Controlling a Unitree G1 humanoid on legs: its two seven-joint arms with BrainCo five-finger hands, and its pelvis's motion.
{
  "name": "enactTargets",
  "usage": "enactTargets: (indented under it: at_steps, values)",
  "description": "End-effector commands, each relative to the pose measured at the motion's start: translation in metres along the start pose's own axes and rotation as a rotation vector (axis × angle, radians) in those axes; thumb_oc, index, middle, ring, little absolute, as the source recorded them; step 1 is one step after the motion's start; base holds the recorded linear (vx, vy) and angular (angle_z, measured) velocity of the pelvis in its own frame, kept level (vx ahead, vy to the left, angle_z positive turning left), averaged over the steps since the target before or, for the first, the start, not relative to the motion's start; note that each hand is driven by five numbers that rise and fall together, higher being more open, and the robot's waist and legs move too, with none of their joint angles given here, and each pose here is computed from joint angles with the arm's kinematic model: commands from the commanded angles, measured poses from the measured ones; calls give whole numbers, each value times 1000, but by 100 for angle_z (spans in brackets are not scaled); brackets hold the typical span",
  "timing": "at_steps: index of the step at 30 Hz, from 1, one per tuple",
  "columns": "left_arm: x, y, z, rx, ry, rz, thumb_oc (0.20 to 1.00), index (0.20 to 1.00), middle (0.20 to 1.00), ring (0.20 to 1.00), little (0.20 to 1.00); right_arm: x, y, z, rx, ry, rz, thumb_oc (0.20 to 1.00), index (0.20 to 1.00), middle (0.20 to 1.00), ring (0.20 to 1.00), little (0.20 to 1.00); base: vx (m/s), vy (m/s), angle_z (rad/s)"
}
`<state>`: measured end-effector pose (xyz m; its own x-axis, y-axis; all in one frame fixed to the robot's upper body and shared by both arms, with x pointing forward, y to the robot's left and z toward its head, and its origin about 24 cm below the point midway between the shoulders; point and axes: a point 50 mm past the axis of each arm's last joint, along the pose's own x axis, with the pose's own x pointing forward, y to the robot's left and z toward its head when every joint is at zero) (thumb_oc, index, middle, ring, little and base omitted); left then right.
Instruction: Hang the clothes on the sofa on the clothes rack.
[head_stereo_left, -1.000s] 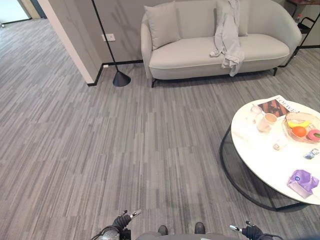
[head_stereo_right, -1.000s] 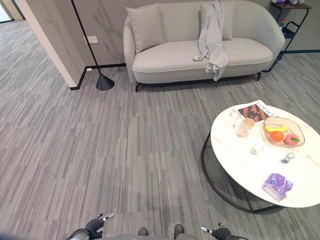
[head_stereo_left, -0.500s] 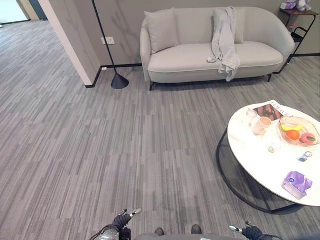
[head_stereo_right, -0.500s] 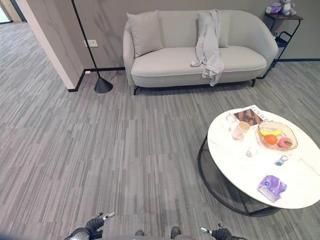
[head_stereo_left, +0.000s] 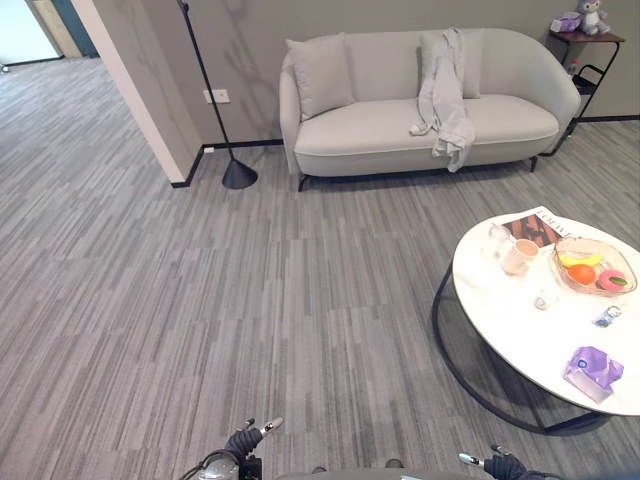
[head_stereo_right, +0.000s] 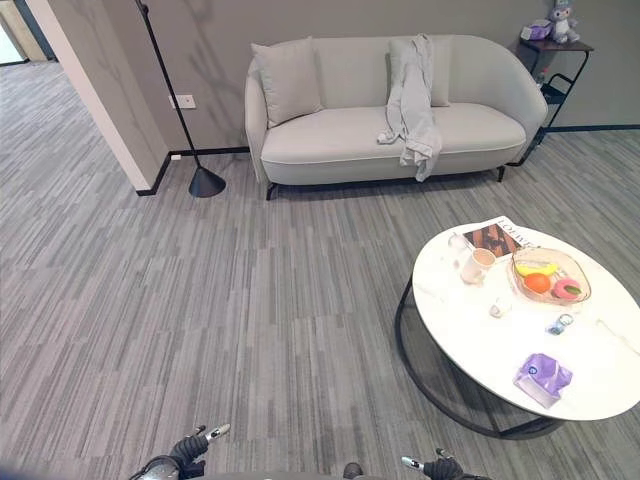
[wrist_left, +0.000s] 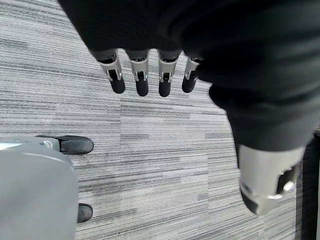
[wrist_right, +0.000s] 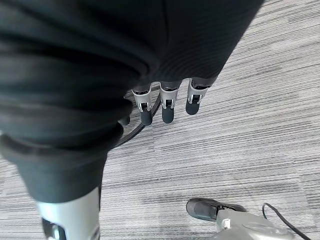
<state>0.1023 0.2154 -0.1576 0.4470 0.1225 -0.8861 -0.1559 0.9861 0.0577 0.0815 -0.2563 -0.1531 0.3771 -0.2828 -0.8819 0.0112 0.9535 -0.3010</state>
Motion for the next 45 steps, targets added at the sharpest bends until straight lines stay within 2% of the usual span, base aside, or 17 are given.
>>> enactTargets:
  at_steps: [1,11,16,21,27,30,36,45]
  values:
    - [4,5,22,13,-53,9,1000,1000,1000,1000,1000,3,-7,18,13,-63,-10,1000,1000,1000,1000,1000,27,-26,-8]
    - [5,7,25,19,-59,12,1000,1000,1000,1000,1000,2,-6,18,20,-62,-4,1000,1000,1000,1000,1000,43,-34,-3]
    - [5,9,41,9,-111,18,1000,1000,1000,1000,1000,3,-6,28,32,-103,-5,1000,1000,1000,1000,1000,-24,-102,1]
    - [5,-2,69,-7,-199,-13,1000,1000,1000,1000,1000,1,-16,50,68,-193,-42,1000,1000,1000,1000,1000,-92,-211,18]
    - [5,-2,65,-28,-192,-11,1000,1000,1000,1000,1000,1,-15,48,61,-189,-29,1000,1000,1000,1000,1000,268,16,-4]
    - [3,14,49,-37,-155,30,1000,1000,1000,1000,1000,3,-9,53,15,-187,-8,1000,1000,1000,1000,1000,583,117,-27]
    - [2,25,36,-86,-124,71,1000,1000,1000,1000,1000,3,5,45,-31,-163,37,1000,1000,1000,1000,1000,455,155,-74]
    - [0,33,46,-85,-149,85,1000,1000,1000,1000,1000,4,5,55,-21,-180,40,1000,1000,1000,1000,1000,361,188,-18]
